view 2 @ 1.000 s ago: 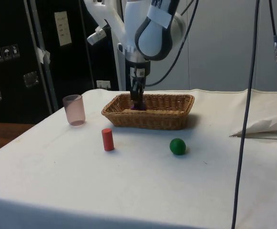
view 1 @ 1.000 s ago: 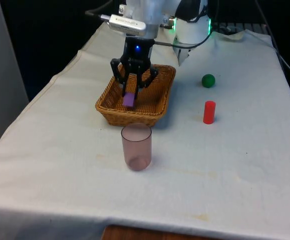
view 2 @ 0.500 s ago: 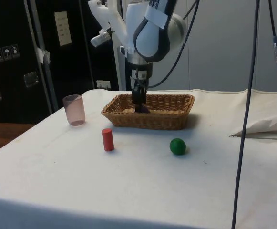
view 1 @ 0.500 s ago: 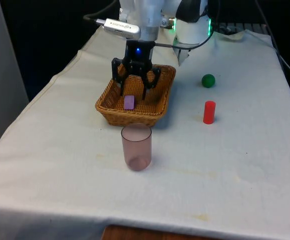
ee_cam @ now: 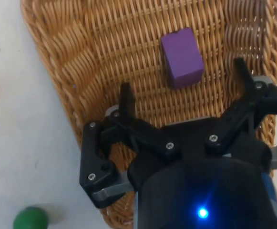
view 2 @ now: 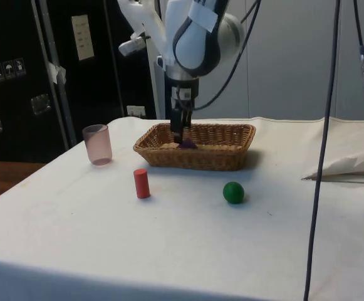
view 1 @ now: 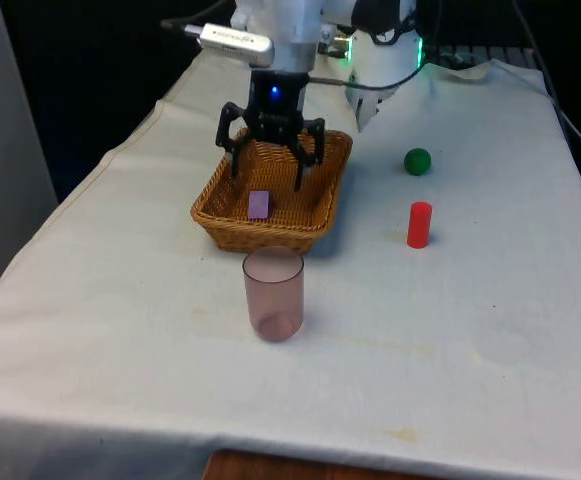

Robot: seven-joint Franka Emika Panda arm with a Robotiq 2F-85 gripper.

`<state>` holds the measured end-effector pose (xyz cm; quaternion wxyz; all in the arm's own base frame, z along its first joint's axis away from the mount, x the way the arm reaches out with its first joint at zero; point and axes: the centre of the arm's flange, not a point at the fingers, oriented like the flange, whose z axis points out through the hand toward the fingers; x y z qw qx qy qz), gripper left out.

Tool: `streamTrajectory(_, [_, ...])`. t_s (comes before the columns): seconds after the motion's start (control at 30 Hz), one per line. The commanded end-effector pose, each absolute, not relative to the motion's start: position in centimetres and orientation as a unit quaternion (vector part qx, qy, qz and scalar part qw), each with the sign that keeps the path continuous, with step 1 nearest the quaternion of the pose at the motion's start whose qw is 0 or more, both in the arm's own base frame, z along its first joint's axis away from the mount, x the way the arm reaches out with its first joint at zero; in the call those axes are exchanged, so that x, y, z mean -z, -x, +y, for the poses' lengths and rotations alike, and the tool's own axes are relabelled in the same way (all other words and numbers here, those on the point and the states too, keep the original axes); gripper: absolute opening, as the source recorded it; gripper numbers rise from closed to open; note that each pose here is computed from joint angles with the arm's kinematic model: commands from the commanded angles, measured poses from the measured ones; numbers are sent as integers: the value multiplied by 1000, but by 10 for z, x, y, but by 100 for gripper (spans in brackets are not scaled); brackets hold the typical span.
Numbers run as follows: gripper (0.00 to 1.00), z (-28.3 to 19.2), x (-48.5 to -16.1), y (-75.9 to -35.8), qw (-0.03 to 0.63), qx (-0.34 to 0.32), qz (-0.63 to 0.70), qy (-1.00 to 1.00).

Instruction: Pick up the triangular block and place it into the basket.

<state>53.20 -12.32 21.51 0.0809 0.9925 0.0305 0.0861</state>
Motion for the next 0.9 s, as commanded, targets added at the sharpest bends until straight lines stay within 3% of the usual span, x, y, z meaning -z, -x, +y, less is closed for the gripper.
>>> streamTrajectory(0.0, [100,-124,-222,-531,77,-84,30,-993])
streamTrajectory(0.53, [100,-124,-269,-532,51,-87,26,-995])
streamTrajectory(0.87, [100,-112,-271,-542,42,-58,29,-997])
